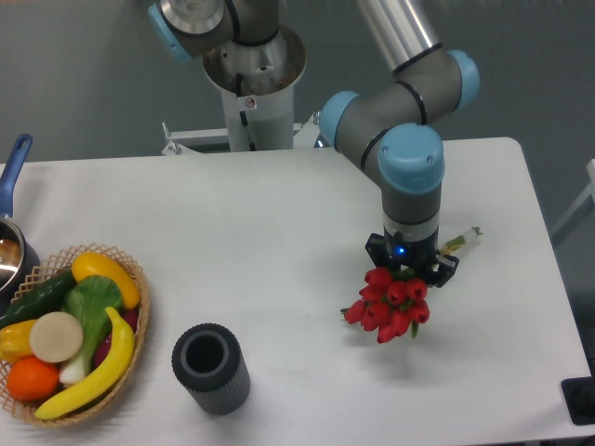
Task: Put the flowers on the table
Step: 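Tilt the held tulips and lower them onto the table surface, then open the gripper and raise it away from the tulips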
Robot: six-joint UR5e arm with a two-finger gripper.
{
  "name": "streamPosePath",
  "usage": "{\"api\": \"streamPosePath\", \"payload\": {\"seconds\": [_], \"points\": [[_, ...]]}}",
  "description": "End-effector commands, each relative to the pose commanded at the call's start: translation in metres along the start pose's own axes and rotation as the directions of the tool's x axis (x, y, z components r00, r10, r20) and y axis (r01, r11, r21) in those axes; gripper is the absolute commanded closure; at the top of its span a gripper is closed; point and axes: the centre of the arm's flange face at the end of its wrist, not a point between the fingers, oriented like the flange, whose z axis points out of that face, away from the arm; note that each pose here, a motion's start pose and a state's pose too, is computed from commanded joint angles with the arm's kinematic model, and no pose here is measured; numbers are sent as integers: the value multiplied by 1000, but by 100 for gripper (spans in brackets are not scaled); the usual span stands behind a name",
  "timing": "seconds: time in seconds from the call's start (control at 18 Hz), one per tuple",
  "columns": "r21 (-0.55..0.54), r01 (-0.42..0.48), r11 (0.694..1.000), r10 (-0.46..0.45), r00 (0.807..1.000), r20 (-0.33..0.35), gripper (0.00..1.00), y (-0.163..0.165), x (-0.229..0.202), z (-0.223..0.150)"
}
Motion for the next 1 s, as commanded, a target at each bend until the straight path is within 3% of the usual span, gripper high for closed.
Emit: {"api": "streamPosePath", "payload": {"seconds": [0.44,0.61,0.83,0.94,1.0], "points": [[-16,-26,1000,25,999,-36,50,-5,7,26],[-21,-35,999,34,998,-43,45,-7,5,35],[-23,-71,997,70,997,-42,20,-8,4,37],[-13,-120,993,120,993,-20,2,-9,0,25],[-8,-125,992,125,992,-11,0,-10,-3,20]]}}
